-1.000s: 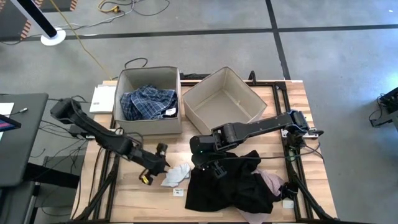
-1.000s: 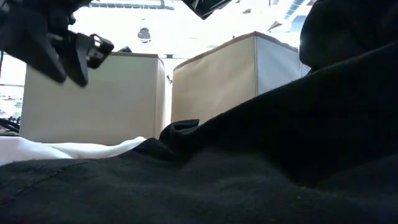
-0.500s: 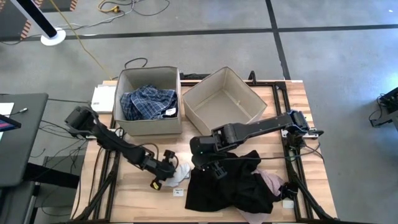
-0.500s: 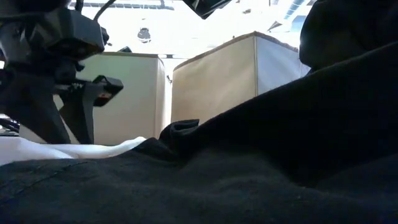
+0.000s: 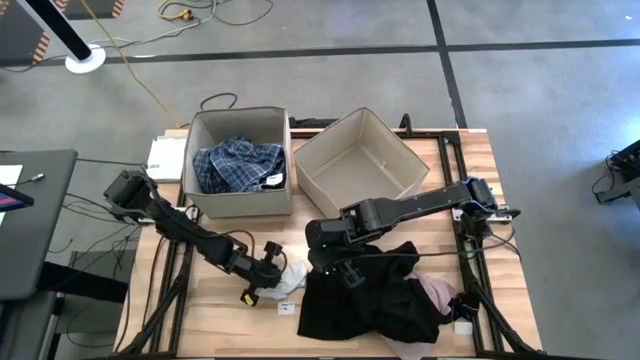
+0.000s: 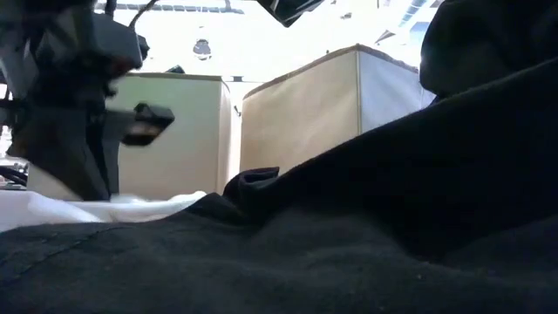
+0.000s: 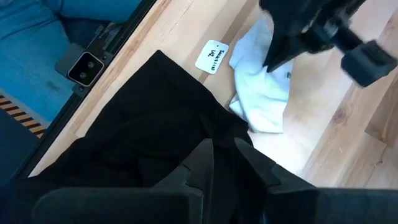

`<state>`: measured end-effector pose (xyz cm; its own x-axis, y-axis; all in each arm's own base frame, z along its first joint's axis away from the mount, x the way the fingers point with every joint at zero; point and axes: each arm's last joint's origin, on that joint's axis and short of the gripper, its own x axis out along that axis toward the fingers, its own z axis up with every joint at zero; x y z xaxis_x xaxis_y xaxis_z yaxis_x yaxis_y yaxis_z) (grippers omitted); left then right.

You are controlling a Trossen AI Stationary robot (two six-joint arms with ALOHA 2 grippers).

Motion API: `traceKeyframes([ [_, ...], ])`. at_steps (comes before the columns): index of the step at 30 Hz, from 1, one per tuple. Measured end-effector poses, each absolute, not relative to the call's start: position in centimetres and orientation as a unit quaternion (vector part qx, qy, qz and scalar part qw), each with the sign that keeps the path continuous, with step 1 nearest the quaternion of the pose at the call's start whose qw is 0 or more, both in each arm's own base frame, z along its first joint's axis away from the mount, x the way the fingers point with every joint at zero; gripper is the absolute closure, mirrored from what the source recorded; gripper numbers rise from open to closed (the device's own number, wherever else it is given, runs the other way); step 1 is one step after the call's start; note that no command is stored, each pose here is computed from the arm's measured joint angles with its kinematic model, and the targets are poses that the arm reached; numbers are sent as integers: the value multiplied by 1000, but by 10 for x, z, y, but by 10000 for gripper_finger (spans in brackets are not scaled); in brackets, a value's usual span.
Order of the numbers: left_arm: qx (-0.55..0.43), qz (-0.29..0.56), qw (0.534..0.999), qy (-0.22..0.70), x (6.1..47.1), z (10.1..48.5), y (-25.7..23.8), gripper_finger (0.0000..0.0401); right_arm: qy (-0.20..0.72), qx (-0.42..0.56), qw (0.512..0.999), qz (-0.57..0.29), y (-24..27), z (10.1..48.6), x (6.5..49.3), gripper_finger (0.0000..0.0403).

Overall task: Sort clothes
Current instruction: Put the white sock into the right laundry organizer

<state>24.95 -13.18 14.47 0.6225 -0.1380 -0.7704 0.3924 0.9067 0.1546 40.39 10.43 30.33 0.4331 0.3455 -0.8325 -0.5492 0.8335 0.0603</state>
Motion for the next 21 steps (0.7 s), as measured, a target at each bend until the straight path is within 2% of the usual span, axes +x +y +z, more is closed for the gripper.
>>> traceKeyframes([
  [13,154,-124,927,320,229,213,-118,400,453,-116,840,275,113,303,403,325],
  [21,149,-107,940,286,216,235,-111,401,427,-107,858,267,113,273,411,325],
])
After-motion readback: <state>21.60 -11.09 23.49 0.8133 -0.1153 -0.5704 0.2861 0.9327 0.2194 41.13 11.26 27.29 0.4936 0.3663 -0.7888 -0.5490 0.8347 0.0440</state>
